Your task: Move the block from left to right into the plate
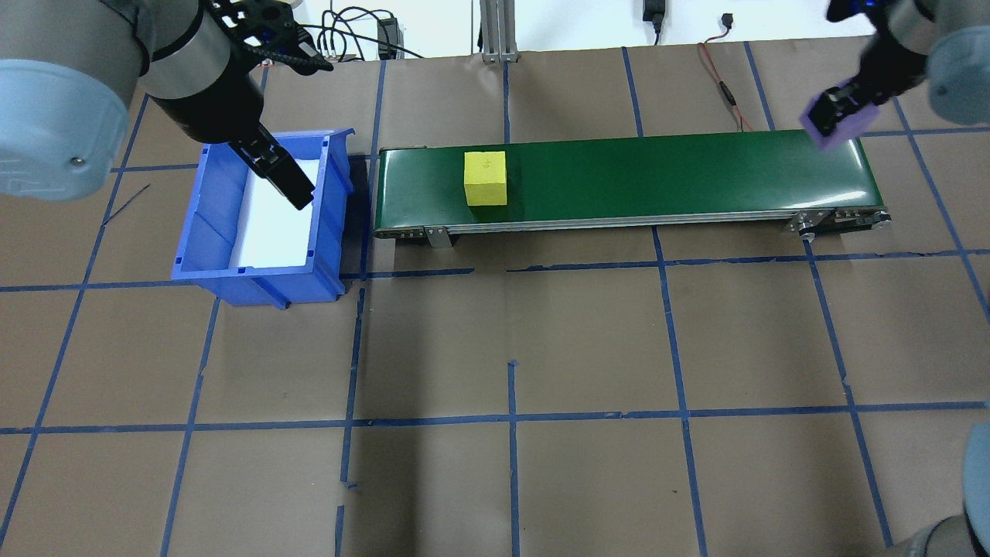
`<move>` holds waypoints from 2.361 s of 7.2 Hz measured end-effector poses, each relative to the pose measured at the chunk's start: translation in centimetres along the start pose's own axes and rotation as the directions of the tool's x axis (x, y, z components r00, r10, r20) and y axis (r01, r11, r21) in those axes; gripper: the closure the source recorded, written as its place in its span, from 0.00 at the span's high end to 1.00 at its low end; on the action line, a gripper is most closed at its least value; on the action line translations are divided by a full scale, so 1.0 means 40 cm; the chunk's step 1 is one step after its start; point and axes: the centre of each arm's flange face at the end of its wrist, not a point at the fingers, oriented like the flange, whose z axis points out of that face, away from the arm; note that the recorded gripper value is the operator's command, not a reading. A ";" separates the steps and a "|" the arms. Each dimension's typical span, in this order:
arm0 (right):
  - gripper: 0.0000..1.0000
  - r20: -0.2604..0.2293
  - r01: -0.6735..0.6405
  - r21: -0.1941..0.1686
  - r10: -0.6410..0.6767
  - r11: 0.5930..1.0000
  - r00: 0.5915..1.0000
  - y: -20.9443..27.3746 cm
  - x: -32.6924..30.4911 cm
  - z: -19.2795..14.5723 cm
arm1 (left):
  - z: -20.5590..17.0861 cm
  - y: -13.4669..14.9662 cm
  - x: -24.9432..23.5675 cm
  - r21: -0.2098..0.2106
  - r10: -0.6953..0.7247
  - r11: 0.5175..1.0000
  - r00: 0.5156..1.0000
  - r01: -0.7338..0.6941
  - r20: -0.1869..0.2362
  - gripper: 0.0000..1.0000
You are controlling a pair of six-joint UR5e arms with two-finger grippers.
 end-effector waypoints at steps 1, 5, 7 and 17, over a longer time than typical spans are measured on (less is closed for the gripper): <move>0.45 0.008 0.011 -0.032 -0.011 0.999 1.000 0.146 0.137 0.017 | -0.016 0.001 0.002 0.016 -0.221 0.975 0.975 0.221 0.004 1.00; 0.45 0.106 0.011 -0.059 -0.004 0.998 0.994 0.598 0.408 0.160 | -0.041 0.007 0.010 0.042 -0.582 0.812 0.813 0.582 -0.006 1.00; 0.54 0.125 0.002 -0.049 0.005 0.999 0.992 0.704 0.477 0.272 | -0.038 0.009 0.008 0.040 -0.583 0.812 0.812 0.583 -0.005 1.00; 1.00 0.167 -0.241 -0.128 0.260 0.962 0.951 0.310 0.156 0.124 | -0.041 0.009 0.008 0.042 -0.579 0.814 0.815 0.579 -0.011 1.00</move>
